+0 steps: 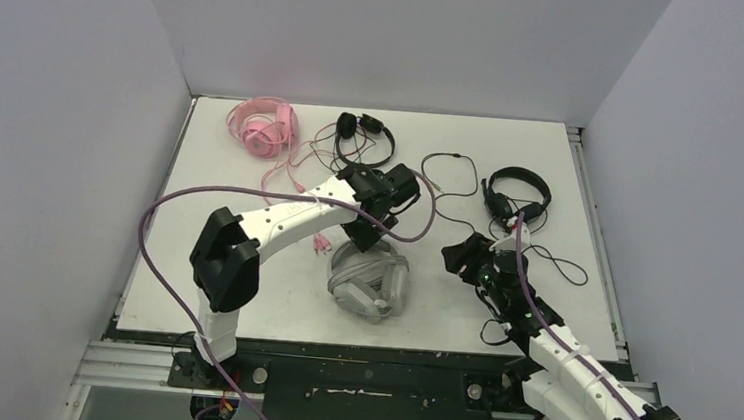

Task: Wrap the headphones
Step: Place the headphones at the center of the board.

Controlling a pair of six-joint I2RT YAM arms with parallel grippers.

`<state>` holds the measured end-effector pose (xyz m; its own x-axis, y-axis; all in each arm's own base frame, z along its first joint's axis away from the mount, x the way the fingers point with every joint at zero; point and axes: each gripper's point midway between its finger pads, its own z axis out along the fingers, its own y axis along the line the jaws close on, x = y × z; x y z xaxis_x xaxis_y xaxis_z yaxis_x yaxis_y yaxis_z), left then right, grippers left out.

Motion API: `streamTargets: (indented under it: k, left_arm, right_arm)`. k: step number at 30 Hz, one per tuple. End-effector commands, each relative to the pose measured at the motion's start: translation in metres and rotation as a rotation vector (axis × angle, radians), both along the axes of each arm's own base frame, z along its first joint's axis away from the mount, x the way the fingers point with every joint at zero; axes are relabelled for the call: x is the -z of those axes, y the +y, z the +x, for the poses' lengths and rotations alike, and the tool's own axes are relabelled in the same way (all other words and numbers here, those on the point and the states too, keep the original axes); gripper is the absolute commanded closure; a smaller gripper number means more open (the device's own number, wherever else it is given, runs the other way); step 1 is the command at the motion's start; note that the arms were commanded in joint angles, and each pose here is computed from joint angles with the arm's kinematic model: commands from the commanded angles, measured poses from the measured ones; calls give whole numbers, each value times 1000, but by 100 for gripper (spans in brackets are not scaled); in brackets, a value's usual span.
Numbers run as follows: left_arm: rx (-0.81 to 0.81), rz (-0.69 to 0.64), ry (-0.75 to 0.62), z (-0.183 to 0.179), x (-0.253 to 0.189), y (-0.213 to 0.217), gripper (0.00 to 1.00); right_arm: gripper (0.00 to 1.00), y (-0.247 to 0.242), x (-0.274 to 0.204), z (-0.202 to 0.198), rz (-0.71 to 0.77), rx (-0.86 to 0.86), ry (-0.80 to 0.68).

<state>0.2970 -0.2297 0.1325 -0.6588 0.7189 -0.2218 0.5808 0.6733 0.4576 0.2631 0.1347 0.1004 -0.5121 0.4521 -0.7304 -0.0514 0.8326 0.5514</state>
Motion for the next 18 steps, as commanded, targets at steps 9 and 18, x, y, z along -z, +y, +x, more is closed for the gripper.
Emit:
streamTargets:
  k: [9, 18]
  left_arm:
    - [-201, -689, -273, -30, -121, -102, 57]
    - [-231, -1061, -80, -58, -69, -197, 98]
  right_arm:
    - [40, -40, -71, 7, -125, 153, -125]
    - [43, -84, -119, -6, -159, 352, -197]
